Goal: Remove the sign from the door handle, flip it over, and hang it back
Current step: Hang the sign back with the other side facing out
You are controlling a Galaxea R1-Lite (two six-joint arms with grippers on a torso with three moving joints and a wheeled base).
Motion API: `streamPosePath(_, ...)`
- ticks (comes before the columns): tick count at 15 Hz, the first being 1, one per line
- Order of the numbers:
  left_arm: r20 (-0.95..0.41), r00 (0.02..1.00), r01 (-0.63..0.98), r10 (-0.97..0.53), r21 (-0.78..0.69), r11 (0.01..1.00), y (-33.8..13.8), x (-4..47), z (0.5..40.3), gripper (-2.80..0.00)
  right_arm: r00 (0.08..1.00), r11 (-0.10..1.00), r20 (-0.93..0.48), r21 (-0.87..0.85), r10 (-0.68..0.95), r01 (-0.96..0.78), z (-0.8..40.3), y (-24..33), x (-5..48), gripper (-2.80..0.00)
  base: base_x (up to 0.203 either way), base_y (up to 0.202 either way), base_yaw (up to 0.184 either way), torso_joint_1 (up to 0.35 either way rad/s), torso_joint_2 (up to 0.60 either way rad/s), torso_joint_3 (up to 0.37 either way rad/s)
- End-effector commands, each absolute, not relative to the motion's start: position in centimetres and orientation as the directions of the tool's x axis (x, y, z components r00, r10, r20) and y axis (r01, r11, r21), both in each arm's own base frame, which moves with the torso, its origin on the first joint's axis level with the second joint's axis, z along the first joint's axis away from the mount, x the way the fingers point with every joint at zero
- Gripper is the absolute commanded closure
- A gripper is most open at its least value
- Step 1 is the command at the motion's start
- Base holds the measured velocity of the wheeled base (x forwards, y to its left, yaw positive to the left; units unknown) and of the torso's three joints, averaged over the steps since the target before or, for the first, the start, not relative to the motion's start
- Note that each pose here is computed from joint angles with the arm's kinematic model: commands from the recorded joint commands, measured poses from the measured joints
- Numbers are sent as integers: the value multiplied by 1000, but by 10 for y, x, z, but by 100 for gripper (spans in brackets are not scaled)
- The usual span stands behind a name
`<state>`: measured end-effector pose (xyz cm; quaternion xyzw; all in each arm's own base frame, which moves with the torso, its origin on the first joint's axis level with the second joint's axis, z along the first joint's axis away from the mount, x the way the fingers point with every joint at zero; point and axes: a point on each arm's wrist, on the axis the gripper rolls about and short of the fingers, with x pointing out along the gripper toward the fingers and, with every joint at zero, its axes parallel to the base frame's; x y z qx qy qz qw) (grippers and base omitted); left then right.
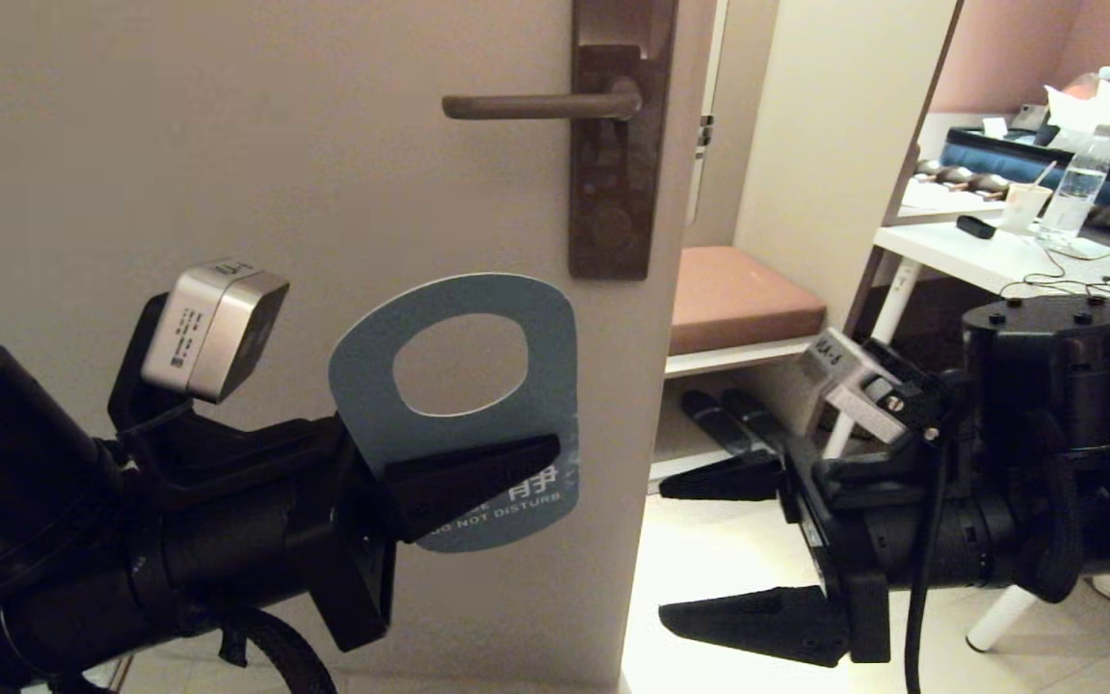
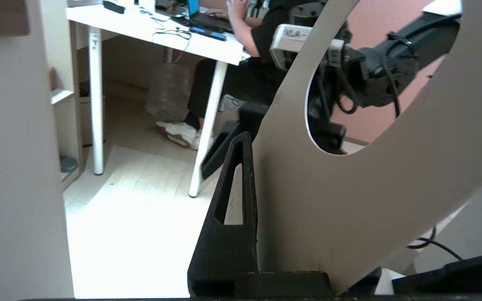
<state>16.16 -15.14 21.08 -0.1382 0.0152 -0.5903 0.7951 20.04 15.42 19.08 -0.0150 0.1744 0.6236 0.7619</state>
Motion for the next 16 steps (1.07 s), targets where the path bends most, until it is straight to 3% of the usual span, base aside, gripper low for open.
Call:
streamPosePath(1,146,307,935,-941,-234,268,-149,162,212,0,184,239,-273,183,944,-954,194,143,194,-280,0,0,0,0,0,0)
streamPosePath(2,144,308,934,-940,-234,271,-149,162,211,0,190,246,-276,185,942,-951,192,138,190,0,0,0,0,0,0,0)
streamPosePath(5,136,329,927,-934,-238,291,-143,161,208,0,218,275,-285,181,934,-944,189,128,176,0,0,0,0,0,0,0)
streamPosePath(11,119,390,914,-913,-170,368,-124,157,201,0,590,631,-309,45,746,-775,194,98,165,0,0,0,0,0,0,0)
streamPosePath(16,103,422,901,-901,-163,403,-110,148,193,0,723,770,-314,43,616,-637,176,54,137,0,0,0,0,0,0,0)
